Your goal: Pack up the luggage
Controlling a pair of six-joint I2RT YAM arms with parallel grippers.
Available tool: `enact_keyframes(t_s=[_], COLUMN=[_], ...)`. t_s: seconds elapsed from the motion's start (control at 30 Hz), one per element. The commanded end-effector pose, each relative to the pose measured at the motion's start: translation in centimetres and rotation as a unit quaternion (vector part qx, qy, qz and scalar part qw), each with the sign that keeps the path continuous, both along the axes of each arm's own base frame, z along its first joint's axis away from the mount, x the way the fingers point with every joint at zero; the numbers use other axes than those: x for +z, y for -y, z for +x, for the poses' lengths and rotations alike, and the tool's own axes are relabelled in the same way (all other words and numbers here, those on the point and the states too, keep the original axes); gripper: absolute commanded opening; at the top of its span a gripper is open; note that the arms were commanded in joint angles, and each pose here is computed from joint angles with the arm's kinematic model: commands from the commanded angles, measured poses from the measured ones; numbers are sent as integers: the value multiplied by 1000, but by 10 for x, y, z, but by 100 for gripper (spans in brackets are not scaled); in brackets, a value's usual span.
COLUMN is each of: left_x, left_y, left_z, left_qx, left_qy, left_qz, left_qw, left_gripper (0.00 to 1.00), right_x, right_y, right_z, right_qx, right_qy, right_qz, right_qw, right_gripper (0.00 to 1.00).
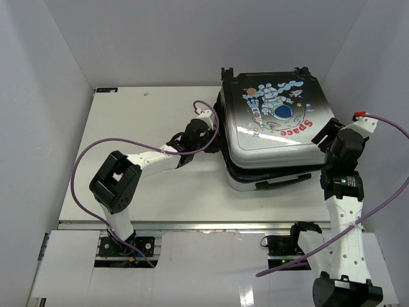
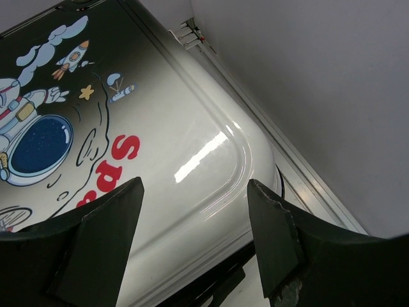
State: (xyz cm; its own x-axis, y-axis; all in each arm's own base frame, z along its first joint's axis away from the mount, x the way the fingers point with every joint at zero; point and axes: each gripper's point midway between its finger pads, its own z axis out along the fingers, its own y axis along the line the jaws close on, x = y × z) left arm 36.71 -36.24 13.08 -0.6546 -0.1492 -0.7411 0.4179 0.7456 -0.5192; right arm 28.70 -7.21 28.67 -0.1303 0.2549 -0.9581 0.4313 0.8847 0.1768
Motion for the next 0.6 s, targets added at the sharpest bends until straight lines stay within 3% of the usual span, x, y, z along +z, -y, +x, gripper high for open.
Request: enact_keyframes(t_s=[0.0, 0.13, 0.23, 0.47, 0.53, 0.57], left_x=[-1, 12, 20, 72, 87, 92], left_y=[-17, -63, -125, -244, -260, -267], left_z=[20, 47, 85, 162, 172, 176], left_qx=[36, 81, 123, 255, 267, 270], left_qy=[26, 50, 69, 106, 121, 124], left_qz=[29, 52, 84, 115, 118, 120], left_qw=[999, 994, 986, 954, 949, 947], left_gripper=[0, 0, 0, 0, 7, 16], right_x=[19, 10, -2, -8, -2, 1], right_y=[-2, -18, -28, -48, -58, -63], right_z=[0, 10, 17, 21, 20, 20], right_qx=[7, 57, 84, 129, 154, 166], right_qy=[24, 5, -12, -4, 11, 20], right_qz=[-4, 7, 19, 43, 51, 54], right_qw=[1000, 998, 996, 991, 987, 984], right_gripper=[72, 72, 72, 70, 70, 70])
